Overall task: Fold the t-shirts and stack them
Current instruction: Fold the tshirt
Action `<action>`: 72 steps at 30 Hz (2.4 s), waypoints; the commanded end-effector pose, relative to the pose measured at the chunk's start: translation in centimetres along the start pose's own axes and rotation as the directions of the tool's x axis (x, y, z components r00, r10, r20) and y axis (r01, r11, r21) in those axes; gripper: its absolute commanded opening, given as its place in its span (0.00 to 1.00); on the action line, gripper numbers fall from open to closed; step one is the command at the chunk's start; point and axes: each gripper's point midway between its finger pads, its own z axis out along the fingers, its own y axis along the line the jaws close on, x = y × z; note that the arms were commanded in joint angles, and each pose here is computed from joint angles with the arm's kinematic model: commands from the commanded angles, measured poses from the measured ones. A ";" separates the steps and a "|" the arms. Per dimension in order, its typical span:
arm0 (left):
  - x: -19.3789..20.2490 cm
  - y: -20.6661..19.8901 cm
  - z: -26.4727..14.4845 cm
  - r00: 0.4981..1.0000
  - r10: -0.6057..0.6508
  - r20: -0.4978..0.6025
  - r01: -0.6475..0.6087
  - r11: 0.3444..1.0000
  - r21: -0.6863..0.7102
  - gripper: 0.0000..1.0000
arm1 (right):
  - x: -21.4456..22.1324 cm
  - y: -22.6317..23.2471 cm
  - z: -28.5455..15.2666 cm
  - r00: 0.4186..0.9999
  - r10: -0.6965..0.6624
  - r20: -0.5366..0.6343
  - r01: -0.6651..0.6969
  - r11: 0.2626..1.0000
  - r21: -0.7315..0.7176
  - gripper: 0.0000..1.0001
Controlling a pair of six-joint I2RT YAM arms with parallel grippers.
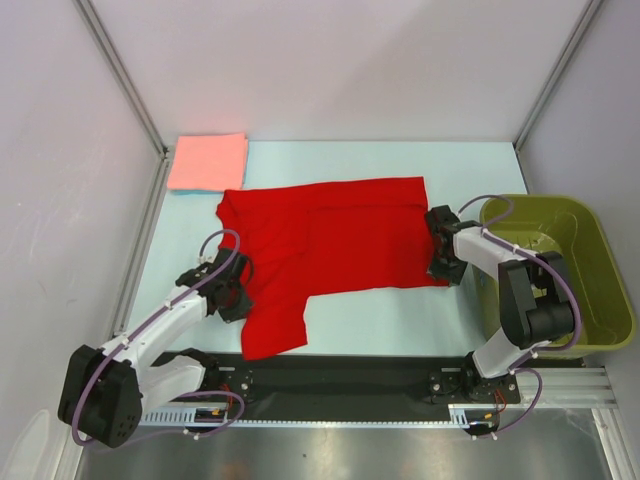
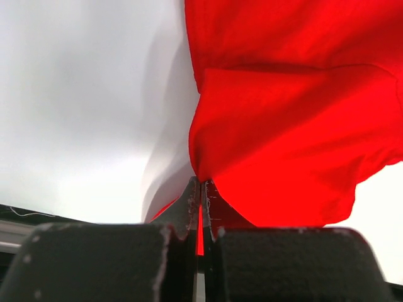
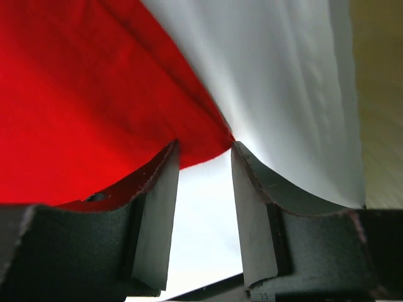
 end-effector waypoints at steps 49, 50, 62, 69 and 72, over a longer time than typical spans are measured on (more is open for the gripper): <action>-20.0 -9.8 -5.5 0.965 0.050 0.256 -0.076 0.993 0.093 0.00 | -13.5 7.5 -2.0 0.991 -0.083 0.106 0.103 0.974 -0.200 0.00; -21.0 -9.9 -5.8 0.961 0.047 0.271 -0.076 0.993 0.095 0.00 | -13.6 7.7 -1.3 0.991 -0.091 0.094 0.108 0.975 -0.193 0.00; -25.5 -13.2 -1.9 0.974 0.073 0.215 -0.102 0.986 0.128 0.00 | -17.8 10.2 0.0 0.992 -0.088 0.095 0.106 0.974 -0.201 0.00; -27.1 -14.3 -1.1 0.975 0.078 0.206 -0.107 0.986 0.129 0.00 | -18.7 10.9 0.9 0.992 -0.093 0.083 0.108 0.975 -0.194 0.00; -27.5 -13.8 -0.3 0.979 0.067 0.193 -0.089 0.990 0.112 0.00 | -18.9 11.2 1.2 0.992 -0.096 0.082 0.111 0.974 -0.198 0.00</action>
